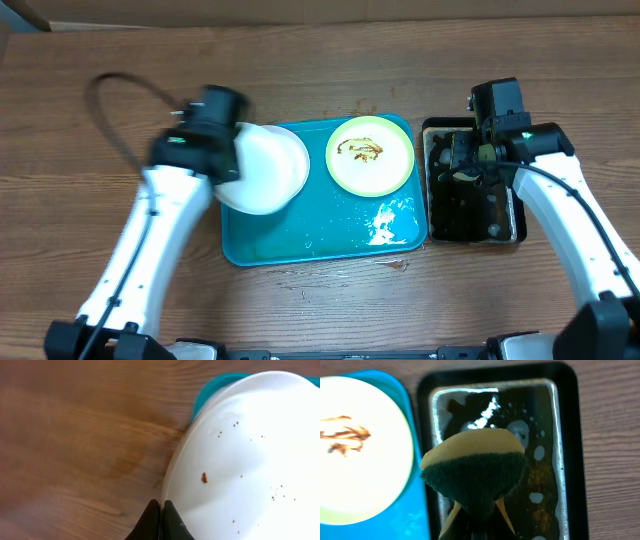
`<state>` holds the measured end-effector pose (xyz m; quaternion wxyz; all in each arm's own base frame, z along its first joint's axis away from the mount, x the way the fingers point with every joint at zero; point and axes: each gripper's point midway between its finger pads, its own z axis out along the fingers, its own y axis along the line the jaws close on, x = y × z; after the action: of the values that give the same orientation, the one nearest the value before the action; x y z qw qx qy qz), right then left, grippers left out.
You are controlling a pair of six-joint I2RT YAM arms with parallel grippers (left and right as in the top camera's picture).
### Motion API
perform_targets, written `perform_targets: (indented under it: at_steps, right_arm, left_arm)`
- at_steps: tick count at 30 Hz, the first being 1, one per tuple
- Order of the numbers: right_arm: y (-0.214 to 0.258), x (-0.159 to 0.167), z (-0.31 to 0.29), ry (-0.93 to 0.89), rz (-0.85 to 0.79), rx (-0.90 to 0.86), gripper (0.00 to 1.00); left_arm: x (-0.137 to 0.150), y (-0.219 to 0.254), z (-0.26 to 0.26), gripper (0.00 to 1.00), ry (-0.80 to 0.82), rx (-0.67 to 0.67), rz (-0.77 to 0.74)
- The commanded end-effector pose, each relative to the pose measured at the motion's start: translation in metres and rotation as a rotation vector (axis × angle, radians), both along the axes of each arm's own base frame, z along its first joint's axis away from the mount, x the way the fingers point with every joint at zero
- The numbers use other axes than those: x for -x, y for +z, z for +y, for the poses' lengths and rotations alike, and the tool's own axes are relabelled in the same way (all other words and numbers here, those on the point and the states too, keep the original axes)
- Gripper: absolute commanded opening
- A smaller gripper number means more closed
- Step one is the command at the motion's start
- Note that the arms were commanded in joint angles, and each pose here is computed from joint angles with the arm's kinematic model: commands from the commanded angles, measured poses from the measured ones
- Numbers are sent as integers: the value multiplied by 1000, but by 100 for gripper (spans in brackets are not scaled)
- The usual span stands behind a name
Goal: Clean dirty plates on tray and stack at the side
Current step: 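Lift the cleaned white plate with left gripper and move it left, then set the plate on the table left of the tray and release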
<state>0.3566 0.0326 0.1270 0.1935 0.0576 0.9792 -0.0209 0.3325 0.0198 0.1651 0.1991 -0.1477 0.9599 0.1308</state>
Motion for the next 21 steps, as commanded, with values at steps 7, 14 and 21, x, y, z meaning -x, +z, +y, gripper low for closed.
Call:
perform_targets:
  at_steps: [7, 14, 21]
  right_arm:
    - [-51, 2, -17, 21, 137, -61, 4]
    - [-86, 2, -25, -3, 221, -82, 4]
    - [-95, -1, -24, -3, 228, -81, 4]
  left_arm:
    - [10, 8, 104, 4, 348, 124, -83]
    - [12, -11, 147, 4, 485, 118, -78]
    - [11, -38, 167, 4, 533, 90, -20]
